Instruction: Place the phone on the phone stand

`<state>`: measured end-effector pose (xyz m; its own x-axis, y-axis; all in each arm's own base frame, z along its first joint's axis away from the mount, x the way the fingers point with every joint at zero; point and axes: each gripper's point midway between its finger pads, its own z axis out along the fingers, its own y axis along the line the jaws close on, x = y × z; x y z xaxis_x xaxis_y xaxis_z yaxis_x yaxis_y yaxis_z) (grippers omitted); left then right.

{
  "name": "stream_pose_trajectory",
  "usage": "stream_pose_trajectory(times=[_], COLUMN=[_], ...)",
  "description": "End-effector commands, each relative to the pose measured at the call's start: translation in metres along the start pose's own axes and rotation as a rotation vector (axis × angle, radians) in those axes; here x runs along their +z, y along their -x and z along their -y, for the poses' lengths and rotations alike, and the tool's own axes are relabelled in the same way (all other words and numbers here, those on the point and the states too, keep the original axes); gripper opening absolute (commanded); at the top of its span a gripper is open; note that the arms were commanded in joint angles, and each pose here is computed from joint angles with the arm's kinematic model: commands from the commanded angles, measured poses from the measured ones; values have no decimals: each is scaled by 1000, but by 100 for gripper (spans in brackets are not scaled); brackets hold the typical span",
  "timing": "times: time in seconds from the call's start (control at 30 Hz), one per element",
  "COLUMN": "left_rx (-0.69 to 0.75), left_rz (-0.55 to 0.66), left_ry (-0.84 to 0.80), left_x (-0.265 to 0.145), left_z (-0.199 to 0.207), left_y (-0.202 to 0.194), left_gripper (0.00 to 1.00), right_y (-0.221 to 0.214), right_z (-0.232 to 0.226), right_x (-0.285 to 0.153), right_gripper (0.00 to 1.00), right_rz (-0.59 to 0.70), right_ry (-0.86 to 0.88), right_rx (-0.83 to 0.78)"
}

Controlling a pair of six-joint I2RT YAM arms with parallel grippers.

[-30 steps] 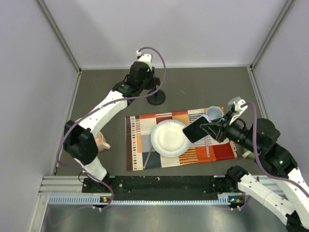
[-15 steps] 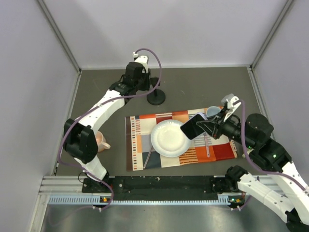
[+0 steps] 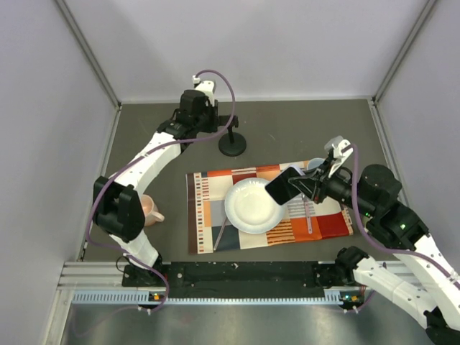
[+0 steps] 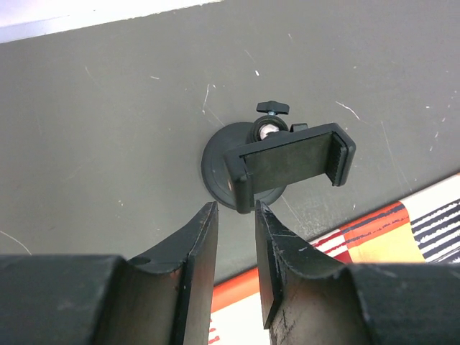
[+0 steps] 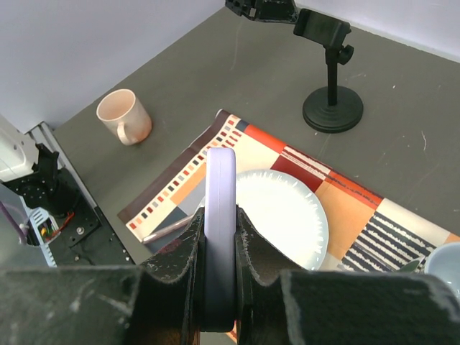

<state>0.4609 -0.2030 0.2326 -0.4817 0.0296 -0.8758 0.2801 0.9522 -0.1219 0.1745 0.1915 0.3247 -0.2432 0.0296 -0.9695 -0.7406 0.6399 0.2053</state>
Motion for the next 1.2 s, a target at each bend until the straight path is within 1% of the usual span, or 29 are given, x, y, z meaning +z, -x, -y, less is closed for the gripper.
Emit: stream_pose_trajectory(times=[0.0, 0.13, 0.2, 0.33, 0.4, 0.63, 1.07, 1.13, 1.17], left_rx=[13, 10, 12, 11, 4, -6, -8, -4, -4], left_rz=[70, 71, 65, 64, 61, 49, 47, 47, 49], left_ry=[-61, -63, -61, -55, -83, -99, -101, -95, -93], left_x=[1, 3, 6, 9, 9, 15, 22, 22, 22], left_z=[9, 9, 9, 5, 9, 9, 8, 7, 7], left_y=[21, 21, 19, 18, 18, 15, 17, 17, 18], left_gripper=[32, 36, 36, 33, 33, 30, 27, 27, 29], right_y=[43, 43, 44, 44, 44, 44, 42, 43, 42], right_z=[-11, -12, -13, -13, -12, -12, -11, -10, -10], right_x=[0, 2, 2, 3, 2, 3, 8, 10, 11], right_gripper=[0, 0, 0, 0, 0, 0, 0, 0, 0], right_rz=[146, 144, 146, 145, 146, 144, 135, 134, 130], right_ry=[45, 54, 58, 56, 53, 54, 55, 55, 56], right_rx=[-44, -39, -38, -39, -41, -43, -44, -44, -43])
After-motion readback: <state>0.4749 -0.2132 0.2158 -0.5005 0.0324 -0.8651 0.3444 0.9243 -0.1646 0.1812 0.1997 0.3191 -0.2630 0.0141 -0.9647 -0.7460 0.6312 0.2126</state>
